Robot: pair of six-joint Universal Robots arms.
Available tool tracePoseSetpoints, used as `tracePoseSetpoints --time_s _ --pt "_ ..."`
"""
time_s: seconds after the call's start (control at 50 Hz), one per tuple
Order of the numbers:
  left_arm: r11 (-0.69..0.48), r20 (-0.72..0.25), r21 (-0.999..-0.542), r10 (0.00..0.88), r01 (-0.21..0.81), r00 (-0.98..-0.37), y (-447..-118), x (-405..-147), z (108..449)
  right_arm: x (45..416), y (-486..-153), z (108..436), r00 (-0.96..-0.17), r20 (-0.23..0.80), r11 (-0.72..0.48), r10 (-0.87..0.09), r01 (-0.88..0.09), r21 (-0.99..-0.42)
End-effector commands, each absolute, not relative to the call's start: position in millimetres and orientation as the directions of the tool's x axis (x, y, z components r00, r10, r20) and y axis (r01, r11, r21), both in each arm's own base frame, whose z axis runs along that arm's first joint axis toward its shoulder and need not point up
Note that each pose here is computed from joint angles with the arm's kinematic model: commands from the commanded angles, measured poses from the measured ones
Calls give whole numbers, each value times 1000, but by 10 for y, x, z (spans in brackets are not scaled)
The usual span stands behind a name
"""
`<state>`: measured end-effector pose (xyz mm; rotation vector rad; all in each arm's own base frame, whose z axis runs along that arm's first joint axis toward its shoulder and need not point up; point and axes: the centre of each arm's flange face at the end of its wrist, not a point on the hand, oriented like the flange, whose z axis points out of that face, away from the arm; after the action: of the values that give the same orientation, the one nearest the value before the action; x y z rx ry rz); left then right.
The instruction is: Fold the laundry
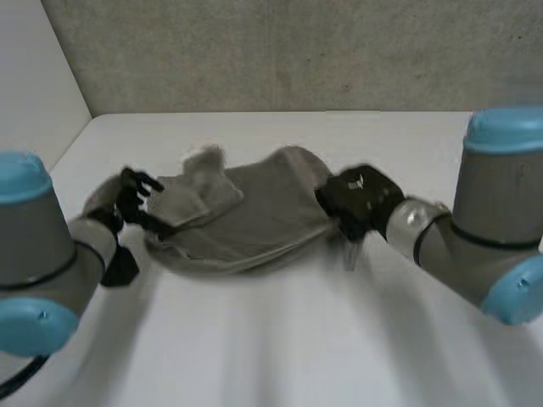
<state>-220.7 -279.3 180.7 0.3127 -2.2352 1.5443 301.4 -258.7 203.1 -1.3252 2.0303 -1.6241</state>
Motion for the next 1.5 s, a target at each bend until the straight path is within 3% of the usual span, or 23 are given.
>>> tracePoseSetpoints --time_s 0.02,0.16,0.22,0.26,0.28,0.32,0.38,0.42,0.44,0.48,0.5,0.54,0.82,0.86,0.92,0.96,0.98,1.02,1.08,1.24,1.5 --pt "381 394 -852 14 -360 -919 -2686 -2075 1739 2679 -2614 1838 -571 375 36 -730 -580 -814" --pt "246 271 -938 80 -244 -959 -2750 -1994 2014 2478 -2549 1809 -589 342 80 -732 -573 -815" --pt "212 234 -955 108 -208 -966 -2769 -2016 2039 2423 -2491 1807 -589 313 90 -745 -554 -828" --pt "153 151 -981 209 -120 -966 -2788 -2122 2070 2358 -2460 1821 -595 300 88 -746 -533 -841" --pt "153 150 -981 210 -120 -966 -2788 -2122 2070 2358 -2460 1822 -595 300 88 -745 -533 -842" --pt "121 48 -993 337 -7 -940 -2773 -2233 2012 2323 -2455 1831 -603 302 83 -739 -526 -847" --pt "98 -8 -994 404 52 -915 -2755 -2290 1981 2256 -2459 1852 -619 315 71 -719 -517 -853" --pt "75 -107 -982 518 170 -848 -2719 -2379 1827 2191 -2499 1848 -637 322 72 -700 -512 -856" --pt "75 -108 -982 519 171 -848 -2719 -2380 1827 2191 -2499 1848 -637 322 72 -700 -512 -856" --pt "33 -199 -962 595 272 -779 -2700 -2446 1699 2159 -2518 1838 -645 320 81 -693 -511 -856" --pt "33 -200 -962 595 272 -778 -2700 -2446 1698 2133 -2539 1836 -651 321 85 -688 -511 -855" --pt "-18 -273 -940 637 340 -721 -2719 -2500 1618 2109 -2556 1832 -658 320 91 -682 -510 -855" --pt "-135 -447 -862 659 489 -605 -3000 -2615 1677 2055 -2572 1752 -666 306 108 -680 -504 -857" --pt "-154 -472 -832 702 533 -533 -2956 -2641 1648 2051 -2575 1749 -667 307 108 -679 -504 -857" --pt "-172 -482 -816 729 552 -486 -2913 -2656 1623 2051 -2576 1745 -666 307 108 -679 -505 -856" --pt "-218 -503 -785 770 580 -392 -2803 -2679 1554 2052 -2579 1724 -665 305 112 -681 -507 -855" --pt "-218 -503 -785 770 580 -392 -2802 -2679 1553 2052 -2579 1724 -665 305 112 -681 -507 -855" --pt "-270 -534 -753 784 599 -317 -2719 -2689 1499 2052 -2582 1707 -664 305 114 -683 -509 -853" --pt "-312 -561 -724 785 615 -263 -2653 -2696 1429 2053 -2587 1687 -661 306 115 -685 -513 -851" --pt "-349 -597 -682 773 642 -213 -2655 -2701 1319 2051 -2587 1664 -661 302 122 -687 -515 -848" --pt "-427 -699 -641 668 638 -255 -2811 -2712 1310 2051 -2588 1634 -659 297 130 -691 -517 -846"
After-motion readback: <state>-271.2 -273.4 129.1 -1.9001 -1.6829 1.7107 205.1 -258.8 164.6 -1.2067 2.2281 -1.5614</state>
